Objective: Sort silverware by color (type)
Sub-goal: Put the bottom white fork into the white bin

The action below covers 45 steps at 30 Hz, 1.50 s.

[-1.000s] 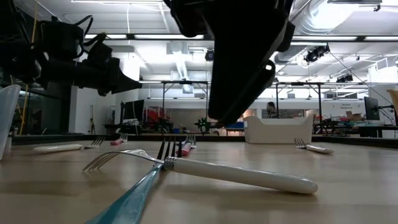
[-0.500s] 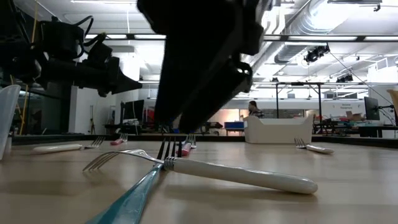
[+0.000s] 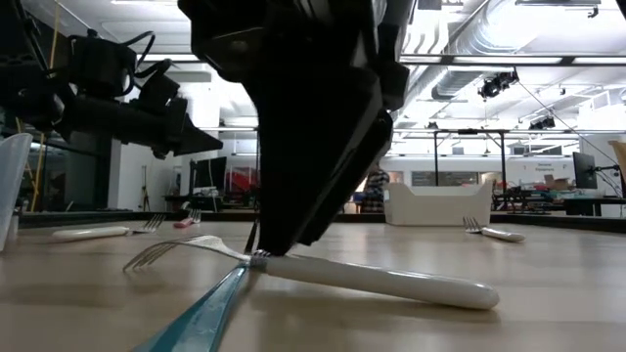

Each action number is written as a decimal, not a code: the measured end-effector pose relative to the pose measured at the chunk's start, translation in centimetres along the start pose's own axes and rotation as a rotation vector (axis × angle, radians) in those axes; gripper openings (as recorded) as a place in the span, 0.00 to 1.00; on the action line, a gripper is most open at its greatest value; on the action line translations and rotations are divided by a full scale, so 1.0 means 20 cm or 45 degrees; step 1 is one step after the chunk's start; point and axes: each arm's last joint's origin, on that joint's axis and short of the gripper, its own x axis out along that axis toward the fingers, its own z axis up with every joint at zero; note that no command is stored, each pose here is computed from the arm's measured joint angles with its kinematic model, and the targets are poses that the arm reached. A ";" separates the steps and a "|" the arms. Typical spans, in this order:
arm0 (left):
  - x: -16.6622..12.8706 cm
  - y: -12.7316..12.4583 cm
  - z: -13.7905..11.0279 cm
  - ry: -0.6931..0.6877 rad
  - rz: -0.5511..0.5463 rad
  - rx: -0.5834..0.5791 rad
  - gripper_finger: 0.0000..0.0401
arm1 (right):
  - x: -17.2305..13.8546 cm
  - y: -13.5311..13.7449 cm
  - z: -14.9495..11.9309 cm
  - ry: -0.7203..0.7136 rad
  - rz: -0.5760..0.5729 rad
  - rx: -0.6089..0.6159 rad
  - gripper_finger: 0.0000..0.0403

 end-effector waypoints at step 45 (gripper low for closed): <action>0.00 0.00 -0.01 0.022 -0.034 -0.030 0.00 | -0.51 -0.52 0.07 0.224 -0.553 -0.228 0.10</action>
